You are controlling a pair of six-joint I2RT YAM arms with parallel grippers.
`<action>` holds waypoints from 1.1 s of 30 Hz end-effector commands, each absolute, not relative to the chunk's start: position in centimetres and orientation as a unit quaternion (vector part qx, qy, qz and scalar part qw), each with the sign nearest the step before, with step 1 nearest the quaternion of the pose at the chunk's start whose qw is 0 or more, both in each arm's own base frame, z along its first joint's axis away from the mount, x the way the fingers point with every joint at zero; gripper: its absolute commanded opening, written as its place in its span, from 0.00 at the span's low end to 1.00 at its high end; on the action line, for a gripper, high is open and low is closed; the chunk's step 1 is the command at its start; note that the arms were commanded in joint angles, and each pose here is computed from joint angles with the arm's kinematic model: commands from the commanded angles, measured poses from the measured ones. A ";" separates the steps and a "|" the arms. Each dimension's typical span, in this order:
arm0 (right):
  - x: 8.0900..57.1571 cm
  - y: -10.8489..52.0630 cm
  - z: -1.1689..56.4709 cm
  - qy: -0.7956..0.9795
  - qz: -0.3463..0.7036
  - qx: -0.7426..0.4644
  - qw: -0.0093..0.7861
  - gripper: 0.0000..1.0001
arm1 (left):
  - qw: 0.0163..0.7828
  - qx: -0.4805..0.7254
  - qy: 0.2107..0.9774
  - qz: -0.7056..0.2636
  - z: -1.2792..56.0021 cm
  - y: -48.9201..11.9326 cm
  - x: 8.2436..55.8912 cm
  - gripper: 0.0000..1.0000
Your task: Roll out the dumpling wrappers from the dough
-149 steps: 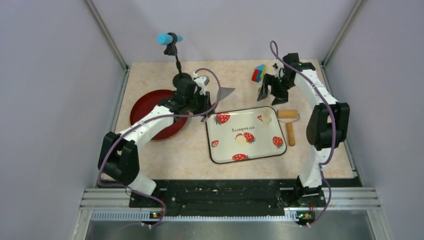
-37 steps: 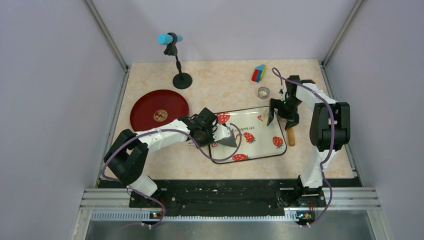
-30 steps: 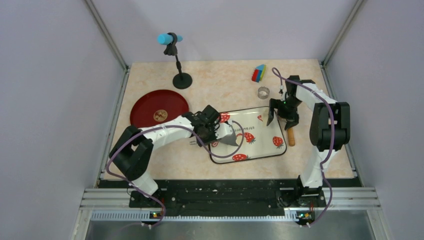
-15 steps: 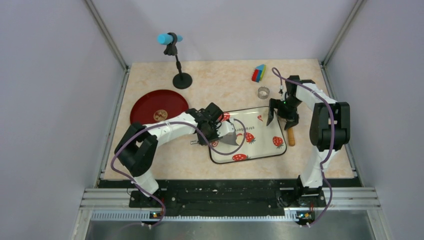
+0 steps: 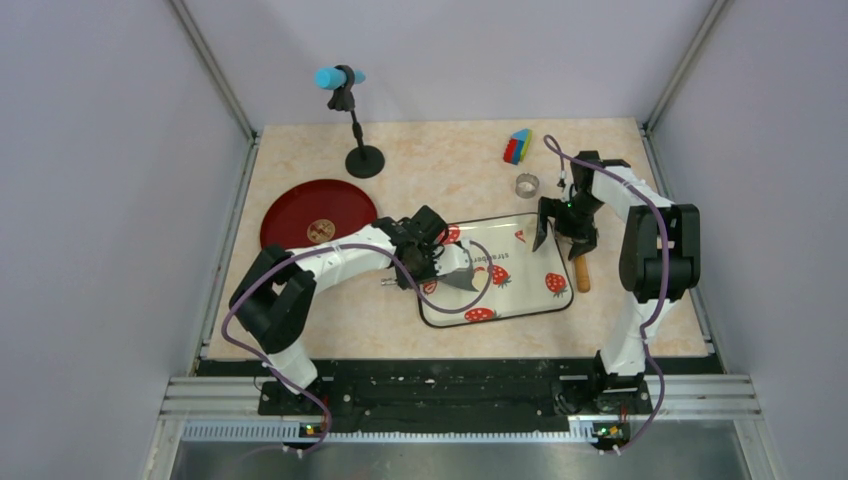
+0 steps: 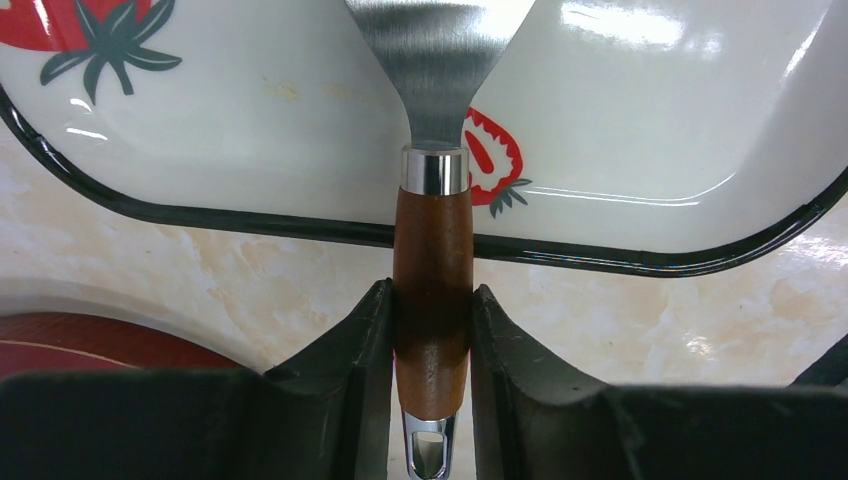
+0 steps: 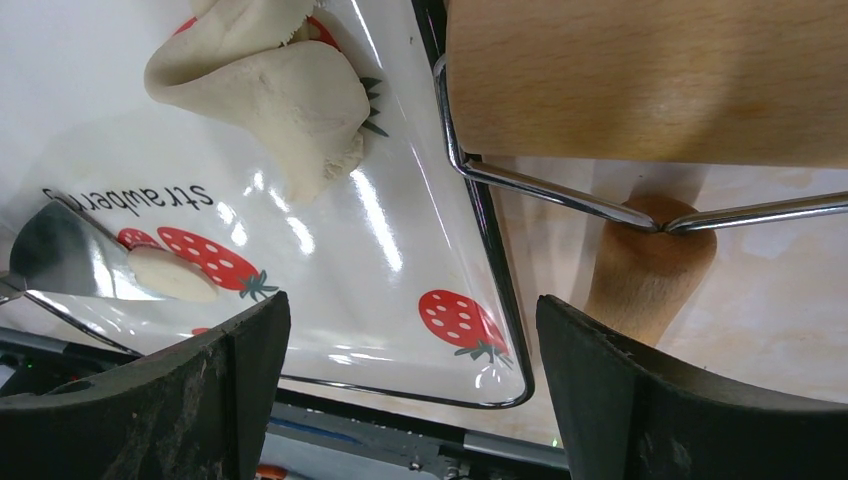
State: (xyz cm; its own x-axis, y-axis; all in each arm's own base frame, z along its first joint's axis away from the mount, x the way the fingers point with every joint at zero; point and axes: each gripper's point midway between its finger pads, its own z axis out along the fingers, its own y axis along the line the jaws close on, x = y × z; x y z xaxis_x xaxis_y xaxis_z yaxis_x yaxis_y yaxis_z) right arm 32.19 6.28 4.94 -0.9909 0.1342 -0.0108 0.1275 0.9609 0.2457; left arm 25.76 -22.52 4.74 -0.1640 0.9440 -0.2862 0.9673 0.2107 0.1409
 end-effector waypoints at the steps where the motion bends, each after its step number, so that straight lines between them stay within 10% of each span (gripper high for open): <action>1: 32.7 6.4 4.7 0.990 0.131 0.058 0.020 0.90 | 0.179 0.659 0.729 -0.031 5.5 -23.3 26.5 0.00; 33: 32.8 6.7 4.8 0.988 0.140 0.056 0.019 0.90 | 0.142 0.675 0.721 -0.059 5.8 -20.8 29.7 0.00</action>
State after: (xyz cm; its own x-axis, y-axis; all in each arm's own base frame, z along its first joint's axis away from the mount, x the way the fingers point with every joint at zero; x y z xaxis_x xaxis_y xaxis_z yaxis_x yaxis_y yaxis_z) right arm 32.16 6.55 4.98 -0.9918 0.1272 -0.0079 0.1207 0.9574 0.2624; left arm 29.00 -21.73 4.48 -0.0543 0.9569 -0.2853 0.9946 0.0771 0.0695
